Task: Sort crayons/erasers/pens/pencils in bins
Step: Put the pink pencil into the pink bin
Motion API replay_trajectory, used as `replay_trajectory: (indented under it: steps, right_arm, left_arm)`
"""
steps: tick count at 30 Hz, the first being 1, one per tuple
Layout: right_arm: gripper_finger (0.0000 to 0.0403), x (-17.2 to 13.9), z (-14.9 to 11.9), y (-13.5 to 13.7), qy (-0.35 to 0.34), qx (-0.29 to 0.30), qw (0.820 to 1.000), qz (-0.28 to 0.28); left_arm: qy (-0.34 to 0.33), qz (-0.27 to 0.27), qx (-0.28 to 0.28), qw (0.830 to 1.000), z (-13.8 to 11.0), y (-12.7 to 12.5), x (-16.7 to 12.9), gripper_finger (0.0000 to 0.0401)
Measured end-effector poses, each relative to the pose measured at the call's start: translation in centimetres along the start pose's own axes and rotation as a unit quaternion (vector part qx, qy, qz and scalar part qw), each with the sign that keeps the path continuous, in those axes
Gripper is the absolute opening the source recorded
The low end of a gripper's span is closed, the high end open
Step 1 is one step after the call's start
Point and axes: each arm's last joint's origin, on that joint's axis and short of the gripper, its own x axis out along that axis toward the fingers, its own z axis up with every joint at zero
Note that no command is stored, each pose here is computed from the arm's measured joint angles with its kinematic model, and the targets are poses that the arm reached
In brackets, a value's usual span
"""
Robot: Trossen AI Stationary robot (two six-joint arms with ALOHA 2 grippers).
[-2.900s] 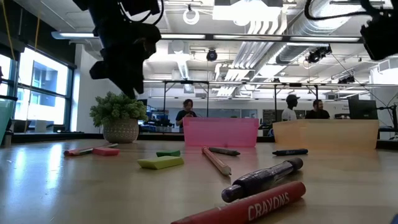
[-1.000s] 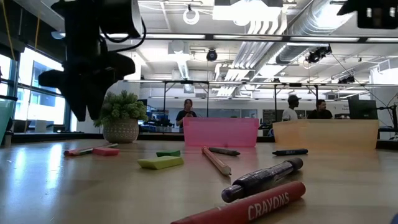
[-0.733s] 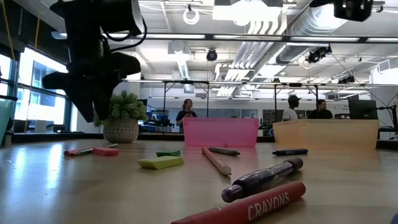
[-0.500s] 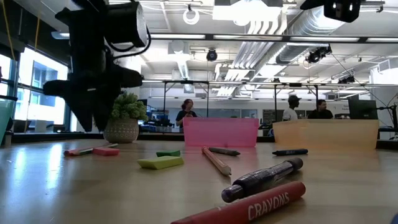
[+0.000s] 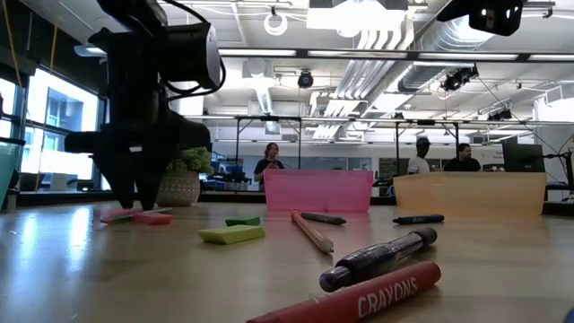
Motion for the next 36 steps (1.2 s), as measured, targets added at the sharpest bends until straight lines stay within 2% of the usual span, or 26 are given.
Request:
replay_trajectory:
  steps: [19, 36]
  right_arm:
    - [0.0125, 0.0, 0.0, 0.0, -0.001, 0.000, 1.000, 0.000]
    - [0.0125, 0.0, 0.0, 0.0, -0.001, 0.000, 1.000, 0.000]
  left_arm:
    - [0.011, 0.026, 0.003, 1.000, -0.1, 0.1, 0.9, 0.0140]
    - [0.017, 0.025, 0.038, 0.999, -0.3, -0.1, 1.1, 0.0011]
